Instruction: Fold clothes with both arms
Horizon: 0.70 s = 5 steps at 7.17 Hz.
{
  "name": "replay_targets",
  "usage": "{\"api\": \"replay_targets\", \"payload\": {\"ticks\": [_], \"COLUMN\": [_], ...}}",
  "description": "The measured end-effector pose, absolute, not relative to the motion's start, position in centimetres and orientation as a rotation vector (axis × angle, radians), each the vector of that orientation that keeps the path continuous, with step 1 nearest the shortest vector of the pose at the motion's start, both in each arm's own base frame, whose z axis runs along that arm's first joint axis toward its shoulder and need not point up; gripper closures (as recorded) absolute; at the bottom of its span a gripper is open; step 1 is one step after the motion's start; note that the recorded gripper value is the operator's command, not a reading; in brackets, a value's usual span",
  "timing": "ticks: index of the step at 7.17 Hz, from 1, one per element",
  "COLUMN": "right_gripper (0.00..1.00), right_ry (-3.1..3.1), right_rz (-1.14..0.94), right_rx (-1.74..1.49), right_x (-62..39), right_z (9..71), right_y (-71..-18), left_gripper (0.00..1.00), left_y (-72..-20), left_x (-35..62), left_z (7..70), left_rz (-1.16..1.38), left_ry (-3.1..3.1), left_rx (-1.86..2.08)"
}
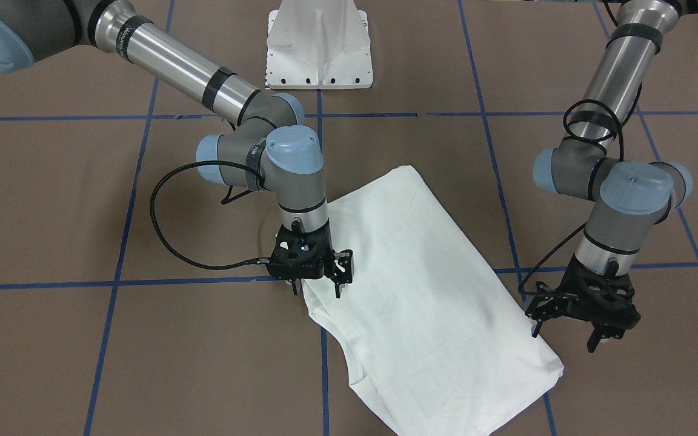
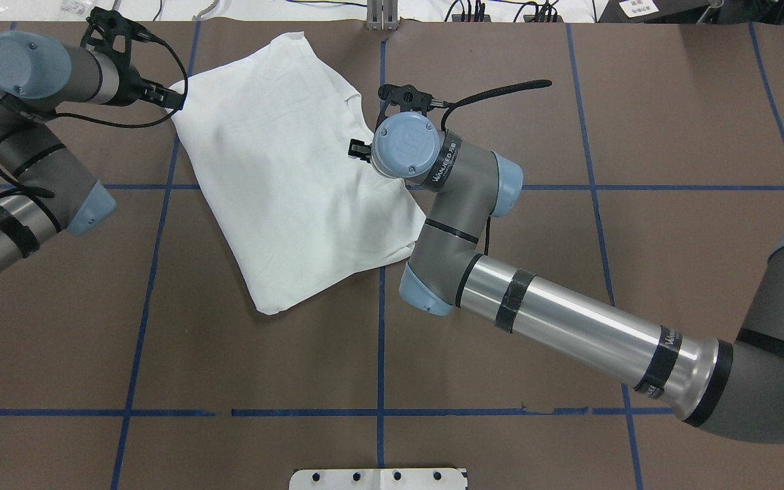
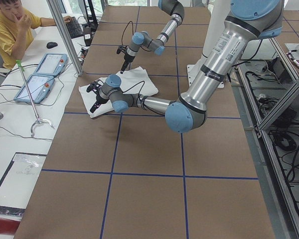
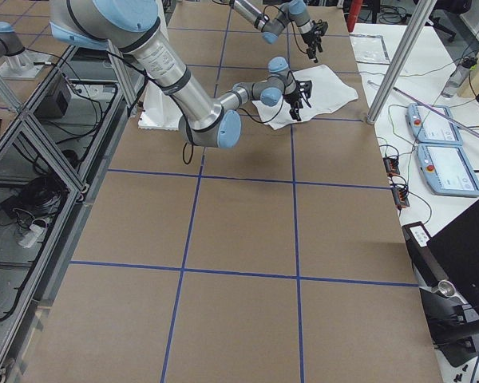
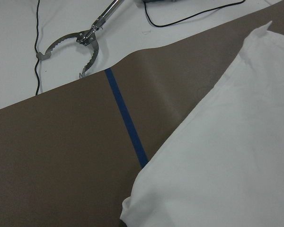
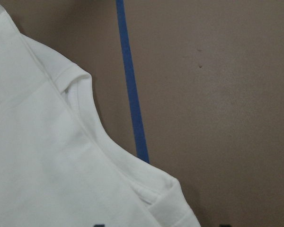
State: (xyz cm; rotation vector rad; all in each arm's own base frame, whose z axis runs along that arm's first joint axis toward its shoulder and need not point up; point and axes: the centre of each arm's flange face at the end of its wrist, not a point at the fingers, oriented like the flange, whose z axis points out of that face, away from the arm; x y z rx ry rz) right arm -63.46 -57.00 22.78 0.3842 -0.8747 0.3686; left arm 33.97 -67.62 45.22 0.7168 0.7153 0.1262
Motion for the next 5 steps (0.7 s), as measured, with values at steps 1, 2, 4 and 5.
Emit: {"api": "replay_targets", "payload": {"ticks": [1,2,4,5], "right_gripper": [0.23,0.35,1.00,1.00], "right_ry": [-0.863,-0.856,-0.854,-0.855], "right_rz": [0.362,0.357,0.352,0.349], "right_rx": [0.391,0.394,0.395,0.396], "right_x": [-63.78,-64.04,-64.27,-64.29], "right_z": [23.44,23.87,24.03,23.96], "right_y": [-56.58,-56.24,-55.95,-55.91], "left_gripper": [0.00,0.00,0.00,0.00], "left_y": [-67.60,-67.58,-67.48,-67.32], "left_x": [33.96,33.94,33.87,33.76], "left_z": [45.17,45.22,45.26,45.34], "left_rz": [0.126,0.126,0.126,0.126], "left_ry": [0.716,0.716,0.716,0.716], "left_rx": [0.718,0.717,0.718,0.718]}}
